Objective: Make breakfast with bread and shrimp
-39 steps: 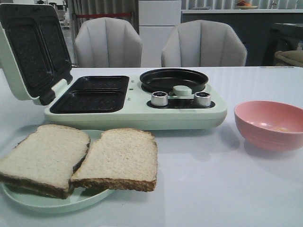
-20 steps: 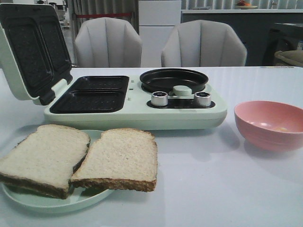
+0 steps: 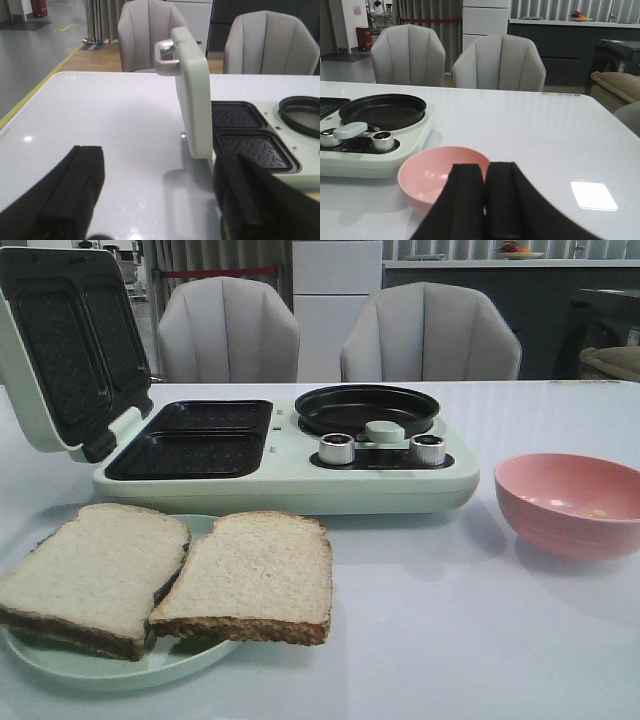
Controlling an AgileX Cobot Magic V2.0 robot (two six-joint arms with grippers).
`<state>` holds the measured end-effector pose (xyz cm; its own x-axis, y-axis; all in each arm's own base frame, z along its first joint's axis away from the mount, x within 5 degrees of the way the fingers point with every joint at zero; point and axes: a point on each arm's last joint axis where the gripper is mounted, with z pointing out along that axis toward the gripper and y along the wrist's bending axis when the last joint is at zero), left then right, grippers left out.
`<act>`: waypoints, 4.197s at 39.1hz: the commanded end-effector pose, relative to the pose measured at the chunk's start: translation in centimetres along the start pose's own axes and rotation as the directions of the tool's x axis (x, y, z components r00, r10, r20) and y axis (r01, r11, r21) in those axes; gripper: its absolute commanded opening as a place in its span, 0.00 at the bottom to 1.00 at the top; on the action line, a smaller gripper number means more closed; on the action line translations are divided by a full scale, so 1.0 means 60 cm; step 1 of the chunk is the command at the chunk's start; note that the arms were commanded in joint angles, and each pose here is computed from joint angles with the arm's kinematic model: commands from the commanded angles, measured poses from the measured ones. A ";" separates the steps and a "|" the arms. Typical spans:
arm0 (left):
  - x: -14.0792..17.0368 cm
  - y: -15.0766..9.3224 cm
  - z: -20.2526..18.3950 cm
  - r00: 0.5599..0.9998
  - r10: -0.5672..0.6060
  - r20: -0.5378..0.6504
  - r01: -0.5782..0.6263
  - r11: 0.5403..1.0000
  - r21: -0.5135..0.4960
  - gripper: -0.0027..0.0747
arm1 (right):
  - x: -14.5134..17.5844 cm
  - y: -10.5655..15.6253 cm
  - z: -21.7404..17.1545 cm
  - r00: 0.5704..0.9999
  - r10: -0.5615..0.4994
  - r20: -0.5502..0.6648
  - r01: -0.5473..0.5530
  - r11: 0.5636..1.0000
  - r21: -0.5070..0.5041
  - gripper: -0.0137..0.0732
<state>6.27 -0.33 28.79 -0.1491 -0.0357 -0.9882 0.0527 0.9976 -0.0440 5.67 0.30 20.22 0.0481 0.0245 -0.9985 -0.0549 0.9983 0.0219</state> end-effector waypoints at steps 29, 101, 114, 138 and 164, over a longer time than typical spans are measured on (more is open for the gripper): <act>0.077 -0.047 0.080 0.440 0.888 -0.135 -0.756 0.447 0.478 0.72 | -0.026 0.001 -0.005 0.992 -0.013 0.129 0.013 1.000 0.002 0.33; 0.183 -0.177 0.282 -0.293 0.947 0.132 -0.679 -0.303 0.669 0.47 | -0.026 0.001 -0.005 0.992 -0.013 0.129 0.013 1.000 0.002 0.33; 0.162 -0.170 0.276 -0.293 0.951 0.099 -0.713 -0.286 0.640 0.27 | -0.026 0.001 -0.005 0.992 -0.013 0.129 0.013 1.000 0.002 0.33; 0.028 -0.177 0.246 -0.188 0.981 0.052 -0.892 -0.193 0.409 0.27 | -0.026 0.001 -0.005 0.992 -0.013 0.129 0.013 1.000 0.002 0.33; -0.098 -0.205 0.427 0.001 0.990 0.143 -0.974 -0.031 0.226 0.27 | -0.026 0.001 -0.005 0.992 -0.013 0.129 0.013 1.000 0.002 0.33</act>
<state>30.17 -13.80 29.20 0.1710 0.9853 -0.0034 0.4285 -0.0712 0.9007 5.67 0.30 20.22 0.0481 0.0245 -0.9985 -0.0549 0.9983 0.0219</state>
